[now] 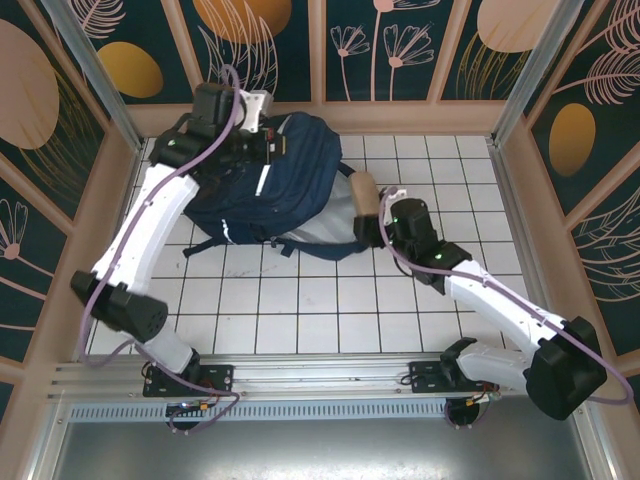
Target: Pack the student bag
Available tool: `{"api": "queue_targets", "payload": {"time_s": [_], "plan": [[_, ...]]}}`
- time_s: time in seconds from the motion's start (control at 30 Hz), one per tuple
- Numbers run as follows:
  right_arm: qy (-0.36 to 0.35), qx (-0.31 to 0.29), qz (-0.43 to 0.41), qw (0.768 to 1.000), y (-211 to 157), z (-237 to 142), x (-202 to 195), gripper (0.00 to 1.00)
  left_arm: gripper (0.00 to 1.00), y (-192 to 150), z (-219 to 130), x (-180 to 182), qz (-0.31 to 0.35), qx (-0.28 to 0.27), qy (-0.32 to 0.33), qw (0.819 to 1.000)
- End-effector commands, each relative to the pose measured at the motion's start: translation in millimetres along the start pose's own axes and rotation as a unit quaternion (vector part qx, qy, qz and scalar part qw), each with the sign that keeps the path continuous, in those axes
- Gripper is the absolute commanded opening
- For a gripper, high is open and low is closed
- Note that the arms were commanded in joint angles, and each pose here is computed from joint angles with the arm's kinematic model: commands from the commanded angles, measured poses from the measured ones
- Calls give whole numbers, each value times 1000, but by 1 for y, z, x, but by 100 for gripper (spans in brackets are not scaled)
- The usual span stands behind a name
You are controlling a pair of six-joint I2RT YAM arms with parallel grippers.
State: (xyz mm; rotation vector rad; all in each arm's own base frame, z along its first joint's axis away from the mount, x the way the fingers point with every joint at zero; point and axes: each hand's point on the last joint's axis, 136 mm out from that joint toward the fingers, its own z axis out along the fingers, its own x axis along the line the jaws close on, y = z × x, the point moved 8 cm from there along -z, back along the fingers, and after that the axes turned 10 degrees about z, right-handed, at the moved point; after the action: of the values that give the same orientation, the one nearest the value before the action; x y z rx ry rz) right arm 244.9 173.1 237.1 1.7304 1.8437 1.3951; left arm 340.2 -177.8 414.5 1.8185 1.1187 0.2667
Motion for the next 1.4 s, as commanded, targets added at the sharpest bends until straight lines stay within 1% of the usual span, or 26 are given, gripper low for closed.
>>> {"api": "queue_targets", "payload": {"time_s": [0.0, 0.13, 0.23, 0.3, 0.4, 0.53, 0.8, 0.97, 1.0, 1.1, 1.2, 1.3, 1.33, 1.37], "plan": [[44, 20, -35, 998, -10, -4, 15, 45, 0, 37, -70, -30, 59, -148, -18, 987], [64, 65, -48, 995, -21, 5, 26, 44, 0, 25, -76, -23, 52, -147, 15, 988], [61, 77, -69, 993, -28, 9, 35, 44, 0, 19, -79, -19, 42, -154, 18, 987], [67, 77, -81, 991, -28, 10, 41, 44, 0, 18, -79, -19, 32, -156, 0, 987], [79, 70, -102, 989, -22, 13, 56, 44, 0, 17, -76, -25, 23, -152, -57, 986], [105, 61, -112, 986, -10, 28, 72, 45, 0, 16, -70, -26, 15, -143, -85, 986], [119, 57, -129, 983, 8, 83, 102, 49, 0, 13, -68, -22, 1, -147, -125, 981], [152, 40, -137, 978, 17, 110, 116, 53, 0, 7, -64, -22, -8, -145, -151, 978], [164, 43, -140, 976, 17, 119, 118, 54, 0, 6, -62, -22, -11, -143, -158, 977], [170, 47, -157, 972, 20, 143, 128, 55, 0, 6, -60, -22, -12, -141, -166, 976], [159, 56, -163, 972, 23, 169, 134, 55, 0, 7, -57, -21, -15, -140, -171, 975], [150, 78, -149, 974, 29, 198, 140, 56, 0, 8, -52, -21, -20, -139, -181, 974], [146, 81, -145, 975, 30, 207, 142, 59, 0, 7, -50, -20, -22, -138, -183, 973], [138, 78, -142, 977, 33, 214, 144, 67, 0, 7, -49, -20, -23, -140, -185, 972]]}}
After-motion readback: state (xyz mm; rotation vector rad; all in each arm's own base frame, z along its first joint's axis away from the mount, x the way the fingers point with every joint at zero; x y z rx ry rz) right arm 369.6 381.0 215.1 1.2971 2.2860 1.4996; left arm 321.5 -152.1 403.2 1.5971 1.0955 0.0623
